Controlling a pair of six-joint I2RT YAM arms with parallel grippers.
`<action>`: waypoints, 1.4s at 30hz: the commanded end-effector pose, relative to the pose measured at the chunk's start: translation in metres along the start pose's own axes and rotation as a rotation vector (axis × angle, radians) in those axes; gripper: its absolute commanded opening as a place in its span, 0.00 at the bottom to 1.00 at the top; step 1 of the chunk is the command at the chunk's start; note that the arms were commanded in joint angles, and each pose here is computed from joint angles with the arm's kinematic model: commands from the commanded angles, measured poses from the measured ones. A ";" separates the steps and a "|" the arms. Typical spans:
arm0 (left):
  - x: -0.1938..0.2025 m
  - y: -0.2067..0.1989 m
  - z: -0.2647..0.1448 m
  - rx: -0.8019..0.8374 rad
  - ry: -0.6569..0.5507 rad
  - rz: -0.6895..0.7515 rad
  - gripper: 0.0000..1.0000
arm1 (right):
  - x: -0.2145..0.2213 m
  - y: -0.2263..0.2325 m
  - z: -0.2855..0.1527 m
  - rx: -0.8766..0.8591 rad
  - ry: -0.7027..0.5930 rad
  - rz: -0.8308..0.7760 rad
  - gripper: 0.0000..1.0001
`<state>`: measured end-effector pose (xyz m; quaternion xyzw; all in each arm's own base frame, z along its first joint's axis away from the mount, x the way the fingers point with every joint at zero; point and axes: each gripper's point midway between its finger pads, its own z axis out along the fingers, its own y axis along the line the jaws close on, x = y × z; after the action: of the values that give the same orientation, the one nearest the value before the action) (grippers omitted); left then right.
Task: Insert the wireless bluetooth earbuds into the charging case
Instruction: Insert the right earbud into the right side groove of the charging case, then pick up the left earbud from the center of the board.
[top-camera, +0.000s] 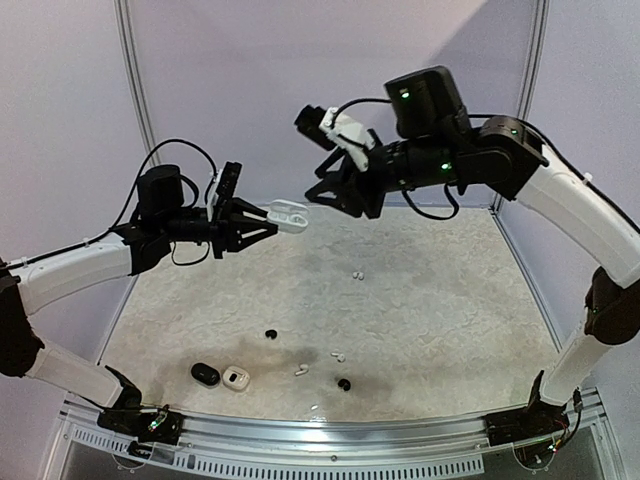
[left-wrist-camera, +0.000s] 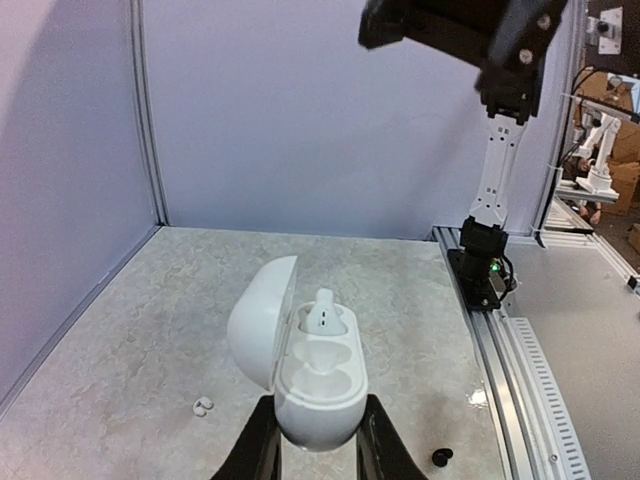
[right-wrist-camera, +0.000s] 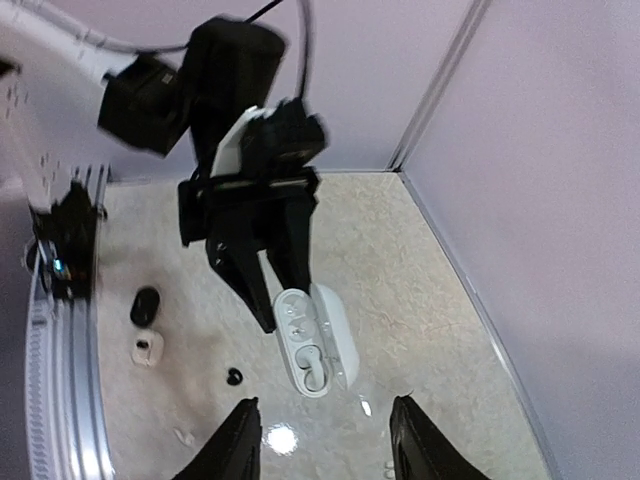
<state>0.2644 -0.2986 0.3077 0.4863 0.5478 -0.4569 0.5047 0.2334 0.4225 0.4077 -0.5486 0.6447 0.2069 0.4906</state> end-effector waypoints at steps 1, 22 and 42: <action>0.003 0.019 -0.006 -0.079 -0.012 -0.072 0.00 | 0.002 -0.061 -0.017 0.099 -0.121 0.284 0.52; 0.009 0.043 -0.023 -0.179 -0.004 -0.078 0.00 | 0.365 -0.140 0.155 0.415 0.785 0.837 0.34; 0.008 0.047 -0.023 -0.175 -0.004 -0.057 0.00 | 0.412 -0.119 0.180 0.378 0.852 0.856 0.26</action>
<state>0.3044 -0.2716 0.2994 0.4205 0.6028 -0.4252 0.5282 0.4515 0.3268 0.0227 -0.1793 0.9688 0.0362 0.1672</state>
